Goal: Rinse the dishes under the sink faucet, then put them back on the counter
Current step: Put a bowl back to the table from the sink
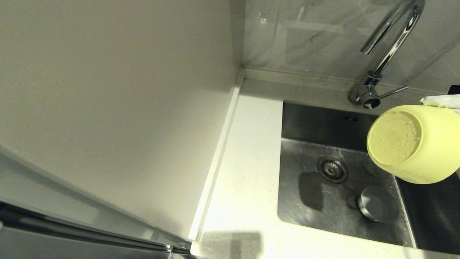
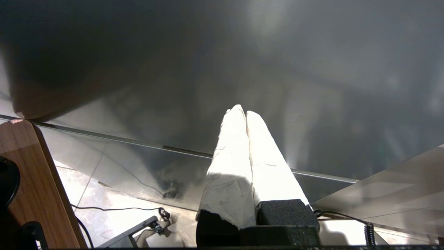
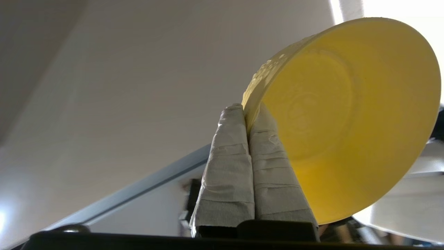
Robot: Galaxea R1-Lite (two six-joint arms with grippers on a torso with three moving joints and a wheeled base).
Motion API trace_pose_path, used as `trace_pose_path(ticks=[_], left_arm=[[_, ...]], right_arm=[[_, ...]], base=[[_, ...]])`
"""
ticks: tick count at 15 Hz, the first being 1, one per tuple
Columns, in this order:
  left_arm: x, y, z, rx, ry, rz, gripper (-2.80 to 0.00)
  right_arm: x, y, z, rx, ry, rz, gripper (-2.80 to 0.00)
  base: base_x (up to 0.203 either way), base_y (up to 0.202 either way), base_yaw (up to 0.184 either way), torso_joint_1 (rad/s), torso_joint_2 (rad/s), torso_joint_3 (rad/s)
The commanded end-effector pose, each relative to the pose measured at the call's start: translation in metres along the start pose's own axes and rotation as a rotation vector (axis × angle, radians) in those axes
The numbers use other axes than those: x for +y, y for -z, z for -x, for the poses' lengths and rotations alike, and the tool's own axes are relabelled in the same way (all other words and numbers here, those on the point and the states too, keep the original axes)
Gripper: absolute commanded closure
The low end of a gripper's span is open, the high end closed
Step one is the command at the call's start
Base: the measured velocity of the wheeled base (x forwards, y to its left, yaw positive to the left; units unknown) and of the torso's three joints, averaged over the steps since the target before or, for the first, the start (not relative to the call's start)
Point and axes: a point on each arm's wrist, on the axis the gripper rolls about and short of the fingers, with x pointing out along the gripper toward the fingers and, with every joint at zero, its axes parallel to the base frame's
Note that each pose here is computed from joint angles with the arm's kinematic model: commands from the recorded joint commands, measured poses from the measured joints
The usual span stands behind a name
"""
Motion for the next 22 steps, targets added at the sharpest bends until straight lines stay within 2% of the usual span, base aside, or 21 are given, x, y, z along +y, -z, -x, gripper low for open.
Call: trace_pose_path(ticks=[1, 3, 4, 7, 8, 9, 10, 12, 14, 15, 17, 18, 19, 20, 21, 22], left_arm=[[0.000, 0.001, 0.000, 0.003, 0.000, 0.000, 0.00], [0.000, 0.001, 0.000, 0.003, 0.000, 0.000, 0.00], [0.000, 0.001, 0.000, 0.003, 0.000, 0.000, 0.00], [0.000, 0.001, 0.000, 0.003, 0.000, 0.000, 0.00], [0.000, 0.001, 0.000, 0.003, 0.000, 0.000, 0.00], [0.000, 0.001, 0.000, 0.003, 0.000, 0.000, 0.00], [0.000, 0.001, 0.000, 0.003, 0.000, 0.000, 0.00], [0.000, 0.001, 0.000, 0.003, 0.000, 0.000, 0.00], [0.000, 0.001, 0.000, 0.003, 0.000, 0.000, 0.00], [0.000, 0.001, 0.000, 0.003, 0.000, 0.000, 0.00], [0.000, 0.001, 0.000, 0.003, 0.000, 0.000, 0.00], [0.000, 0.001, 0.000, 0.003, 0.000, 0.000, 0.00], [0.000, 0.001, 0.000, 0.003, 0.000, 0.000, 0.00], [0.000, 0.001, 0.000, 0.003, 0.000, 0.000, 0.00], [0.000, 0.001, 0.000, 0.003, 0.000, 0.000, 0.00], [0.000, 0.001, 0.000, 0.003, 0.000, 0.000, 0.00]], right_arm=[[0.010, -0.001, -0.001, 0.009, -0.015, -0.009, 0.00], [0.019, 0.001, -0.001, 0.007, -0.015, -0.013, 0.00], [0.013, -0.001, -0.001, 0.008, -0.015, -0.047, 0.00], [-0.031, -0.005, -0.003, 0.017, -0.011, -0.302, 0.00], [-0.037, -0.004, -0.003, 0.019, -0.010, -0.341, 0.00], [-0.037, -0.005, -0.003, 0.019, -0.011, -0.338, 0.00], [-0.028, -0.004, -0.003, 0.016, -0.011, -0.291, 0.00], [0.007, 0.000, -0.001, 0.008, -0.014, -0.098, 0.00], [0.020, 0.003, 0.000, 0.004, -0.013, -0.008, 0.00], [0.017, 0.002, 0.000, 0.003, -0.008, -0.004, 0.00], [-0.007, -0.001, -0.002, 0.005, 0.007, -0.065, 0.00], [-0.016, -0.003, -0.003, 0.008, 0.022, -0.070, 0.00], [-0.017, -0.004, -0.005, 0.006, 0.065, 0.000, 0.00], [-0.012, -0.006, -0.008, -0.012, 0.177, 0.179, 0.00], [-0.010, -0.007, -0.010, -0.040, 0.356, 0.391, 0.00], [-0.012, -0.008, -0.009, -0.037, 0.488, 0.626, 0.00]], base=[[0.000, 0.000, 0.000, 0.000, 0.00, 0.000], [0.000, 0.000, 0.000, 0.000, 0.00, 0.000], [0.000, 0.000, 0.000, 0.000, 0.00, 0.000], [0.000, 0.000, 0.000, 0.000, 0.00, 0.000], [0.000, 0.000, 0.000, 0.000, 0.00, 0.000], [0.000, 0.000, 0.000, 0.000, 0.00, 0.000], [0.000, 0.000, 0.000, 0.000, 0.00, 0.000], [0.000, 0.000, 0.000, 0.000, 0.00, 0.000], [0.000, 0.000, 0.000, 0.000, 0.00, 0.000], [0.000, 0.000, 0.000, 0.000, 0.00, 0.000], [0.000, 0.000, 0.000, 0.000, 0.00, 0.000], [0.000, 0.000, 0.000, 0.000, 0.00, 0.000], [0.000, 0.000, 0.000, 0.000, 0.00, 0.000], [0.000, 0.000, 0.000, 0.000, 0.00, 0.000], [0.000, 0.000, 0.000, 0.000, 0.00, 0.000], [0.000, 0.000, 0.000, 0.000, 0.00, 0.000]])
